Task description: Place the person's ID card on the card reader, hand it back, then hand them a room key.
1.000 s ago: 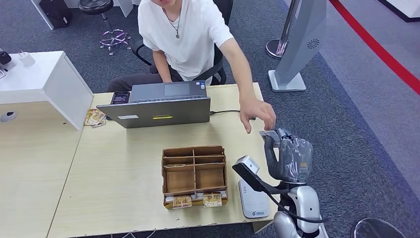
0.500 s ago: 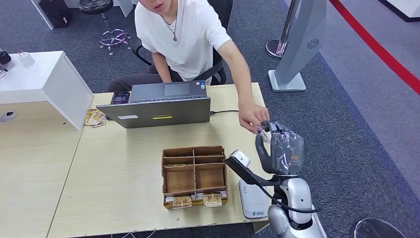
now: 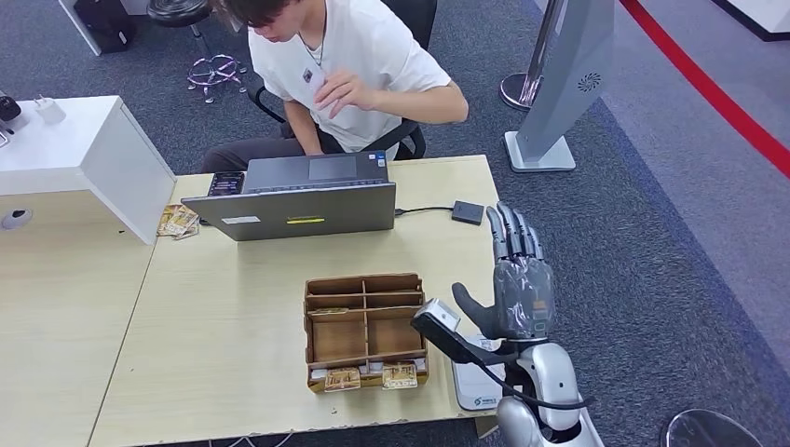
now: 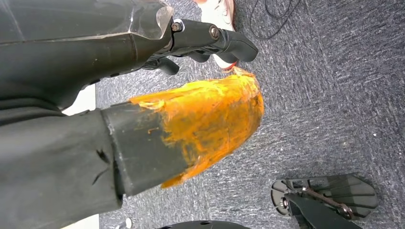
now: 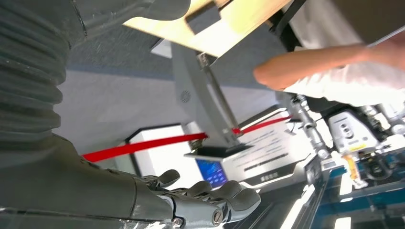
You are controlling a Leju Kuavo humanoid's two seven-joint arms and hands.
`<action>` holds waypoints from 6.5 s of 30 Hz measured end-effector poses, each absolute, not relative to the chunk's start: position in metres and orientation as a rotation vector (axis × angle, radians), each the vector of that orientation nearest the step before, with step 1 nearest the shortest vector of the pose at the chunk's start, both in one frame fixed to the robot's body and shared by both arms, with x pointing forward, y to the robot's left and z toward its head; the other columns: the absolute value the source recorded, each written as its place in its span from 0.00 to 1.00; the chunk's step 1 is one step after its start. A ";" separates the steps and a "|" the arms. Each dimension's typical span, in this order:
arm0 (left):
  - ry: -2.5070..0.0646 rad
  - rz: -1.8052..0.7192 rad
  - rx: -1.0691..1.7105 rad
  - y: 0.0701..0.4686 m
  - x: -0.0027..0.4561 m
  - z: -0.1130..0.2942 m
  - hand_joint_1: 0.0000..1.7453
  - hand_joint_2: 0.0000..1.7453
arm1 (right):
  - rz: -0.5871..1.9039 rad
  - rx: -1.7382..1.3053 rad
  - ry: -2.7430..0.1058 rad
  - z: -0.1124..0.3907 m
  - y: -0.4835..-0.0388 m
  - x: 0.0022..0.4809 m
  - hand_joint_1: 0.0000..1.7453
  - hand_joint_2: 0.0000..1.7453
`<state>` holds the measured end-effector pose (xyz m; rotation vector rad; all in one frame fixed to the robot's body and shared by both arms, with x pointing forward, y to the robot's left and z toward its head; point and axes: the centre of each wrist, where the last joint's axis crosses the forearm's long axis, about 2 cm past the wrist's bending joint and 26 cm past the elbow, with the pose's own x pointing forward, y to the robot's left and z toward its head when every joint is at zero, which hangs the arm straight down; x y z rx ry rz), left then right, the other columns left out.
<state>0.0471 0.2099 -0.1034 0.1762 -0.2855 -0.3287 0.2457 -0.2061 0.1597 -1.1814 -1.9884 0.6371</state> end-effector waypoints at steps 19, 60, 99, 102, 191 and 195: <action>-0.294 -0.322 0.182 0.212 0.047 -0.104 0.00 0.00 | 0.827 -0.884 -2.140 0.153 -0.187 0.217 0.00 1.00; -0.318 -0.336 0.168 0.208 0.052 -0.102 0.00 0.00 | 1.153 -1.012 -2.011 0.124 -0.162 0.238 0.15 1.00; -0.319 -0.343 0.153 0.206 0.054 -0.102 0.00 0.00 | 1.231 -1.001 -1.935 0.112 -0.158 0.249 0.27 1.00; -0.319 -0.345 0.153 0.206 0.054 -0.102 0.00 0.00 | 1.236 -0.999 -1.929 0.112 -0.156 0.252 0.30 1.00; -0.329 -0.401 0.146 0.201 0.056 -0.101 0.00 0.00 | 0.834 -1.257 -2.452 0.210 -0.133 0.276 1.00 1.00; -0.330 -0.410 0.146 0.200 0.056 -0.101 0.00 0.00 | 0.841 -1.264 -2.420 0.209 -0.129 0.285 1.00 1.00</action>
